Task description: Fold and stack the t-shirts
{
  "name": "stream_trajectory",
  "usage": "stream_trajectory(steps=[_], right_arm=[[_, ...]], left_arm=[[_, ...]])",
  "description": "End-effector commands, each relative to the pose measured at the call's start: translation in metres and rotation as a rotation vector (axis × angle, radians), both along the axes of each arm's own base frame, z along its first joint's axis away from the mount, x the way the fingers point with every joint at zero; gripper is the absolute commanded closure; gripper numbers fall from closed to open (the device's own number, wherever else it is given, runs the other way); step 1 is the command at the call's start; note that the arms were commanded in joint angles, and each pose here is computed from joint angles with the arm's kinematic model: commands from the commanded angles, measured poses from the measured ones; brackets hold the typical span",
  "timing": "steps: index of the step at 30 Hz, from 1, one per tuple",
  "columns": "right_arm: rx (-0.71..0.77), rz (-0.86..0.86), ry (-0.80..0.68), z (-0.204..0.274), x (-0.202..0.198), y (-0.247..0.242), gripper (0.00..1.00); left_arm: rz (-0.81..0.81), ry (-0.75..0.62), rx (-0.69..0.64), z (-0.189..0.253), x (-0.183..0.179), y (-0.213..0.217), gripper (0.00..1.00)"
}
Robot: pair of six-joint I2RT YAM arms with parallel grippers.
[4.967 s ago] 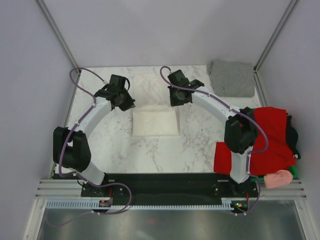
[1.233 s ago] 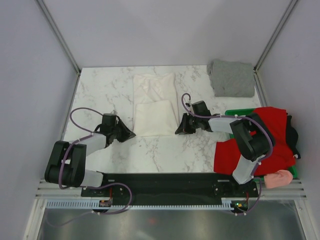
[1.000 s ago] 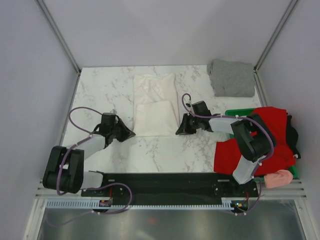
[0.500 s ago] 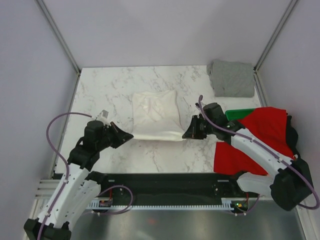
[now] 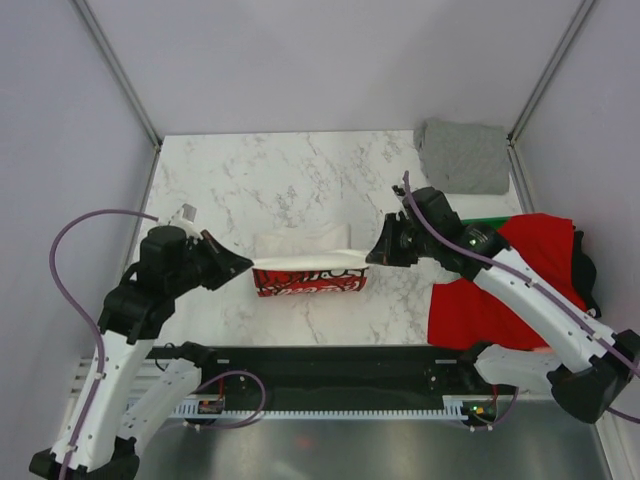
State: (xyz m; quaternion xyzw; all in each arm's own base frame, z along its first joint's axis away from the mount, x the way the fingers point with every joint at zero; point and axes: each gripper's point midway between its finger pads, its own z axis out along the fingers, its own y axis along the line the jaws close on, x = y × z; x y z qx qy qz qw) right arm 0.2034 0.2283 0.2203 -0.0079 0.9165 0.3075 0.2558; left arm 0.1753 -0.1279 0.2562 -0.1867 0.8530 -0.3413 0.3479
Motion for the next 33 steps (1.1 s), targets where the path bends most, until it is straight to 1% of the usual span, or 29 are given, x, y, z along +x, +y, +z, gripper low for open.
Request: stream_trajectory(steps=[1,2,3,4,6,7,9,10,11,12,14,15,17,18,19,20,21,22,24,25,26,27,28,29,30,31,32,33], right_arm=[[-0.212,-0.046,-0.023,-0.01,0.028,-0.02,1.0],[-0.239,-0.072,-0.059,-0.001,0.041,-0.022,1.0],[-0.254,-0.076,-0.062,-0.001,0.048,-0.022,1.0],[-0.292,-0.063,-0.049,-0.009,0.055,-0.021,1.0],[-0.3,-0.066,-0.061,-0.004,0.069,-0.018,1.0],[-0.323,-0.054,-0.045,-0.013,0.076,-0.015,1.0],[-0.329,-0.05,-0.051,-0.012,0.088,-0.012,1.0],[-0.345,-0.046,-0.032,-0.02,0.094,-0.01,1.0],[-0.352,-0.037,-0.034,-0.022,0.099,-0.009,1.0],[-0.345,-0.042,-0.04,-0.019,0.108,-0.008,1.0],[-0.362,-0.031,-0.027,-0.027,0.121,-0.005,1.0],[-0.349,-0.035,-0.04,-0.021,0.131,-0.004,1.0],[-0.357,-0.029,-0.018,-0.031,0.143,-0.002,1.0],[-0.348,-0.028,-0.036,-0.025,0.154,0.0,1.0],[-0.366,-0.028,-0.011,-0.037,0.161,0.0,1.0],[-0.34,-0.011,-0.02,-0.032,0.167,0.007,1.0],[-0.343,-0.012,-0.012,-0.037,0.173,0.007,1.0],[-0.354,-0.001,0.017,-0.052,0.179,0.01,1.0],[-0.349,0.008,0.03,-0.061,0.189,0.017,1.0],[-0.362,0.023,0.066,-0.082,0.193,0.022,1.0],[-0.347,0.032,0.075,-0.09,0.198,0.027,1.0],[-0.338,0.032,0.067,-0.091,0.206,0.032,1.0],[-0.358,0.039,0.107,-0.116,0.213,0.034,0.95],[-0.347,0.03,0.091,-0.114,0.226,0.039,0.81],[-0.359,0.012,0.133,-0.136,0.235,0.033,0.44],[-0.354,0.002,0.142,-0.14,0.241,0.033,0.22],[-0.335,-0.007,0.113,-0.132,0.255,0.035,0.02],[-0.35,-0.038,0.113,-0.138,0.266,0.025,0.02]], left_arm=[[0.106,0.017,0.116,-0.002,0.022,0.02,0.98],[0.12,0.011,0.126,0.002,0.027,0.022,0.98],[0.138,0.01,0.143,0.002,0.033,0.025,0.98],[0.136,0.021,0.161,-0.001,0.042,0.024,0.98],[0.144,0.023,0.177,0.0,0.051,0.024,0.98],[0.142,0.042,0.188,-0.004,0.06,0.021,0.98],[0.14,0.059,0.198,-0.01,0.068,0.019,0.98],[0.141,0.063,0.202,-0.012,0.072,0.019,0.98],[0.163,0.076,0.224,-0.018,0.08,0.023,0.98],[0.171,0.07,0.226,-0.018,0.085,0.023,0.98],[0.183,0.072,0.232,-0.02,0.095,0.026,0.98],[0.189,0.079,0.242,-0.024,0.103,0.027,0.98],[0.211,0.085,0.25,-0.026,0.114,0.033,0.98],[0.21,0.104,0.263,-0.033,0.123,0.034,0.98],[0.214,0.11,0.265,-0.036,0.128,0.036,0.98],[0.229,0.119,0.265,-0.039,0.135,0.042,0.98],[0.225,0.133,0.269,-0.048,0.146,0.042,0.98],[0.231,0.147,0.275,-0.055,0.15,0.044,0.98],[0.247,0.179,0.289,-0.069,0.161,0.052,0.98],[0.251,0.212,0.298,-0.085,0.17,0.054,0.98],[0.27,0.228,0.3,-0.092,0.176,0.061,0.98],[0.252,0.242,0.287,-0.099,0.181,0.06,0.96],[0.261,0.262,0.282,-0.116,0.196,0.066,0.79],[0.242,0.252,0.269,-0.122,0.207,0.064,0.5],[0.172,0.234,0.254,-0.129,0.217,0.057,0.24],[0.15,0.241,0.253,-0.137,0.227,0.056,0.01],[0.132,0.31,0.252,-0.153,0.241,0.059,0.0],[0.122,0.34,0.239,-0.155,0.247,0.06,0.0]])
